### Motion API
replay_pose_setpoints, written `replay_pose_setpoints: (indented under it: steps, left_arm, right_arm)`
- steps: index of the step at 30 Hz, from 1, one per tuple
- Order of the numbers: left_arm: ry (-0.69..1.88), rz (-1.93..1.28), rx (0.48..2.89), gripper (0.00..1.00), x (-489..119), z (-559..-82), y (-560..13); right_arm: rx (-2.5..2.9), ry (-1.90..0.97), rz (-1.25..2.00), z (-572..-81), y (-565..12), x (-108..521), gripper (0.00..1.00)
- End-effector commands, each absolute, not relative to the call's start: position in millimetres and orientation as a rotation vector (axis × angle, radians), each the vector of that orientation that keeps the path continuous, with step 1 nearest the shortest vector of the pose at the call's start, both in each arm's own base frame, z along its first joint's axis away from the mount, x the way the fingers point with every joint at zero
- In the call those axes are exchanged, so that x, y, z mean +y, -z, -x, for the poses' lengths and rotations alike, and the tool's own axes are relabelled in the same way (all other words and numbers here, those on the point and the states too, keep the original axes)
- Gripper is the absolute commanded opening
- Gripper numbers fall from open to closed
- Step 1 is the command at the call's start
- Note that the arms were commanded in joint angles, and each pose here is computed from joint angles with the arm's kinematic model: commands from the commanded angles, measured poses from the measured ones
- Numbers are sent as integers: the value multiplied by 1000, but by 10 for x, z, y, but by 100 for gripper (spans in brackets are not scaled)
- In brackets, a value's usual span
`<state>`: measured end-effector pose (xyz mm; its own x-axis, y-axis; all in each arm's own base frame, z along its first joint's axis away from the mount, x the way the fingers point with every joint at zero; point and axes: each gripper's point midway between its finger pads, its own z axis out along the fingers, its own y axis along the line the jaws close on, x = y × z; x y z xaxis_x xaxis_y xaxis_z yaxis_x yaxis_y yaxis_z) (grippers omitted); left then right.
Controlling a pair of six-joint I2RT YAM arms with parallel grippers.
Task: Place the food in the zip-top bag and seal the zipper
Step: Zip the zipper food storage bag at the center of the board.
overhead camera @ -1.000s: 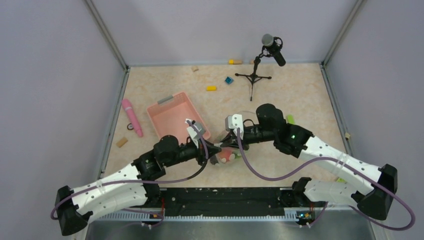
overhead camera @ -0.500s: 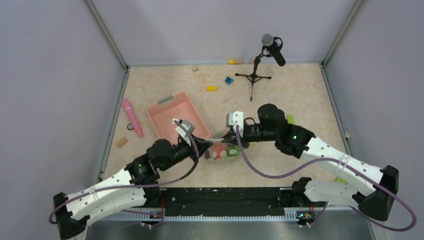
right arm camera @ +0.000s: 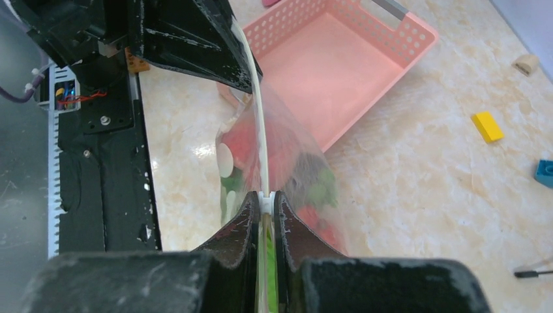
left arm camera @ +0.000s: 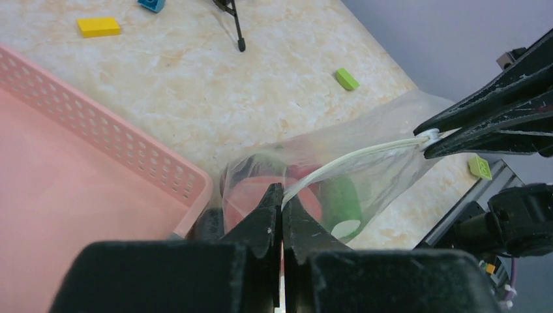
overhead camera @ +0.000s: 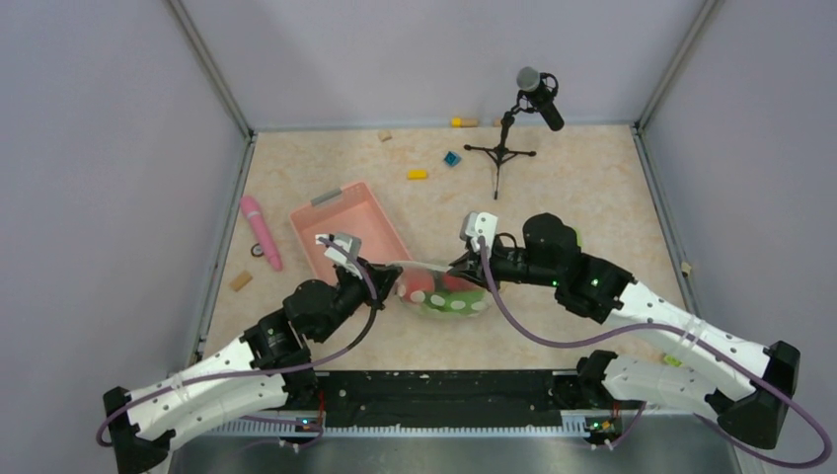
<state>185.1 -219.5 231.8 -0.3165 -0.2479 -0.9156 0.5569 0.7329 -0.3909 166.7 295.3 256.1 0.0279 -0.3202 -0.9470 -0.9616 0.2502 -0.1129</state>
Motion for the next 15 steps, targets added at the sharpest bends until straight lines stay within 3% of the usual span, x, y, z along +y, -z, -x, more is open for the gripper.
replay_pose_setpoints:
  steps: [1, 15]
  left_arm:
    - [725, -86, 1693, 0, -1955, -2018, -2347]
    - [568, 128, 1717, 0, -1630, -2187, -2243]
  right_arm:
    - [1534, -773, 1098, -1752, -2734, 2869, 0]
    - [1796, -684, 797, -1976, -2453, 2629, 0]
